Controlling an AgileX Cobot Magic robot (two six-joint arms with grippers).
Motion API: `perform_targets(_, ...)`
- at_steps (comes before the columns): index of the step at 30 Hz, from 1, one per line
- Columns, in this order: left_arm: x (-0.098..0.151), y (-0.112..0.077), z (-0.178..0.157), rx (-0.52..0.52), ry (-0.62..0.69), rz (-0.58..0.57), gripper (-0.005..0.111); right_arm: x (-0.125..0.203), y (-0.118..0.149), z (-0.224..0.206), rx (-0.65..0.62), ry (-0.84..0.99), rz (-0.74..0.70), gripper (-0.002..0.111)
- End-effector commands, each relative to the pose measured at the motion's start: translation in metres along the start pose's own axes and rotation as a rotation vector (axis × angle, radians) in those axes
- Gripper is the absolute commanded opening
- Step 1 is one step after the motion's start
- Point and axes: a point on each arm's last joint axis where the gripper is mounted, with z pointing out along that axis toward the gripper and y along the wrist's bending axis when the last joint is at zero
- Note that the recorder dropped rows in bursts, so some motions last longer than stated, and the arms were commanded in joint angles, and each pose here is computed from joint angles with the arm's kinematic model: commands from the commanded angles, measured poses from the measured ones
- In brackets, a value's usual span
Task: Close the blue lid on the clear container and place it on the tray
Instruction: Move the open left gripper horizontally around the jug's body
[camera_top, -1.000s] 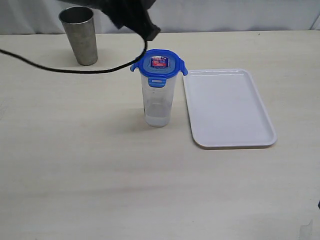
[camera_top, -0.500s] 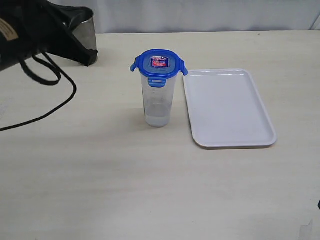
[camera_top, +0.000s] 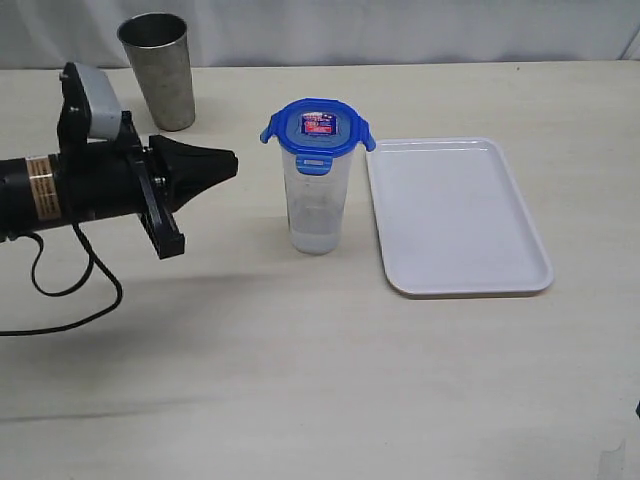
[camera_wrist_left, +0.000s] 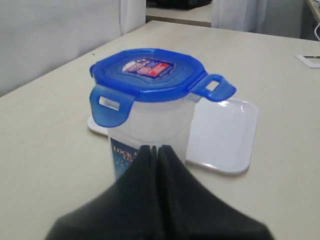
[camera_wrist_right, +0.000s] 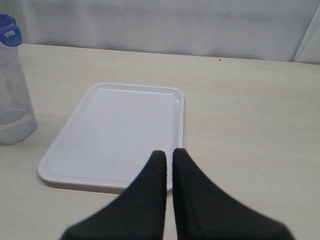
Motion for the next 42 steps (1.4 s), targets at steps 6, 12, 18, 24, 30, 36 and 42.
perform_targets(6, 0.037, 0.011, 0.013, -0.045, 0.011, 0.001, 0.060, 0.000, 0.000, 0.000, 0.006, -0.004, -0.002, 0.005)
perform_targets(12, 0.046, 0.023, 0.028, -0.105, 0.019, -0.036, 0.103, 0.000, 0.000, 0.000, 0.006, -0.004, -0.002, 0.005)
perform_targets(18, 0.051, 0.023, 0.034, -0.054, 0.054, -0.002, 0.102, 0.000, 0.000, 0.000, 0.006, -0.004, -0.002, 0.005)
perform_targets(24, 0.057, 0.021, 0.039, 0.019, 0.075, -0.012, 0.102, 0.000, 0.000, 0.000, 0.006, -0.004, -0.002, 0.005)
perform_targets(30, 0.065, 0.018, 0.059, 0.069, 0.107, -0.011, 0.102, 0.000, 0.000, 0.000, 0.006, -0.004, -0.002, 0.005)
perform_targets(36, 0.065, 0.015, 0.082, 0.100, 0.109, 0.022, 0.102, 0.000, 0.000, 0.000, 0.006, -0.004, -0.002, 0.005)
perform_targets(42, 0.074, 0.016, 0.094, 0.110, 0.133, 0.024, 0.102, 0.000, 0.000, 0.000, 0.006, -0.004, -0.002, 0.005)
